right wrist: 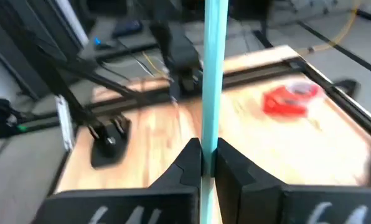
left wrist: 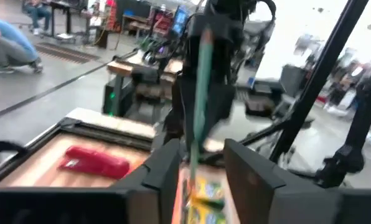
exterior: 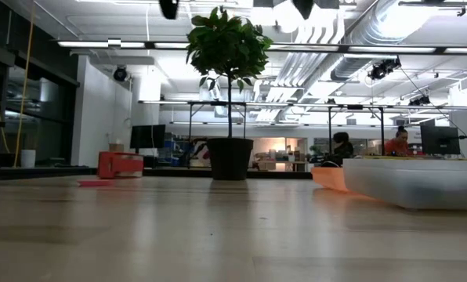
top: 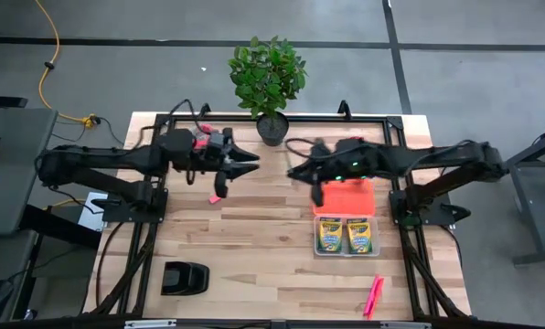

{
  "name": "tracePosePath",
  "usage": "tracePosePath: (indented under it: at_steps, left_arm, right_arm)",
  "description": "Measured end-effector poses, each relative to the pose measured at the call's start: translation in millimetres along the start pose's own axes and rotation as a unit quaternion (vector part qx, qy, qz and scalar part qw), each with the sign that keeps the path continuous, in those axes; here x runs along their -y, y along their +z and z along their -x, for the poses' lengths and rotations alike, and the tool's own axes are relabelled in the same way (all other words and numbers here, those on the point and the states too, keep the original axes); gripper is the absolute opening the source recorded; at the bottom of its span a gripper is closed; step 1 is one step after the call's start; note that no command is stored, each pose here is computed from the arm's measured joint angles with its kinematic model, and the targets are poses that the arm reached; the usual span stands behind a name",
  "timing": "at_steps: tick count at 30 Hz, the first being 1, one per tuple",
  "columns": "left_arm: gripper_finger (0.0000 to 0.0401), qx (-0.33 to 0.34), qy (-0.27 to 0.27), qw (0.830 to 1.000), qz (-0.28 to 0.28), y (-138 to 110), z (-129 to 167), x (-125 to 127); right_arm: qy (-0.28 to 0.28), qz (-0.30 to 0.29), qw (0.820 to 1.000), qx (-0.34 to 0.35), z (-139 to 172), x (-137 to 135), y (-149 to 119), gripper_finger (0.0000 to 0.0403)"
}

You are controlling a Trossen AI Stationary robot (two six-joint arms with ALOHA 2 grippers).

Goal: Pack school essentials
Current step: Put the light blue pencil into the orange supply box

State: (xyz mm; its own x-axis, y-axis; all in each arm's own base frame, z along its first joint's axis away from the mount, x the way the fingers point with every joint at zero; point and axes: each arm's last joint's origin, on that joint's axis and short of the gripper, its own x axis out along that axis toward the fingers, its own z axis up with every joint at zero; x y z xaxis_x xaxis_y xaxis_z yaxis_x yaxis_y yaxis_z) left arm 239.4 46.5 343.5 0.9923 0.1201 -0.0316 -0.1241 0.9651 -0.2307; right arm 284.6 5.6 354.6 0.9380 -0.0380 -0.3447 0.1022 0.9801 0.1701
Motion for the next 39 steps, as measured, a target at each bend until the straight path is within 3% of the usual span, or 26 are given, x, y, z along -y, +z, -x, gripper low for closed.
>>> tracePosePath:
  at_steps: [6, 14, 23, 29, 31, 34, 39]
  left_arm:
    - [0.0154, -0.002, 0.025, 1.0, -0.011, 17, 52, 1]
    - [0.0158, 0.074, 0.052, 0.996, -0.002, 18, 106, 4]
    - [0.0158, 0.092, 0.055, 0.994, -0.002, 15, 120, 5]
    - [0.0158, 0.082, 0.057, 0.995, -0.002, 13, 115, 3]
    - [0.0158, 0.078, 0.058, 0.995, -0.002, 12, 113, 3]
    - [0.0158, 0.069, 0.06, 0.996, -0.001, 10, 110, 2]
    - [0.0158, 0.065, 0.061, 0.996, -0.001, 9, 107, 2]
  right_arm:
    - [-0.047, 0.003, 0.999, -0.021, 55, 5, 2, 0.0002]
    - [-0.067, 0.012, 0.998, -0.014, 95, 2, -2, 0.0001]
    - [-0.049, -0.045, 0.997, 0.049, 104, 11, -44, 0.0]
    - [-0.023, -0.062, 0.997, 0.032, 103, 9, -42, 0.0]
    - [-0.004, -0.065, 0.998, -0.018, 96, 5, -42, 0.0]
    - [0.015, -0.07, 0.987, -0.146, 79, -3, -55, 0.0]
    - [0.07, -0.07, 0.933, -0.347, 58, -21, -92, 0.0]
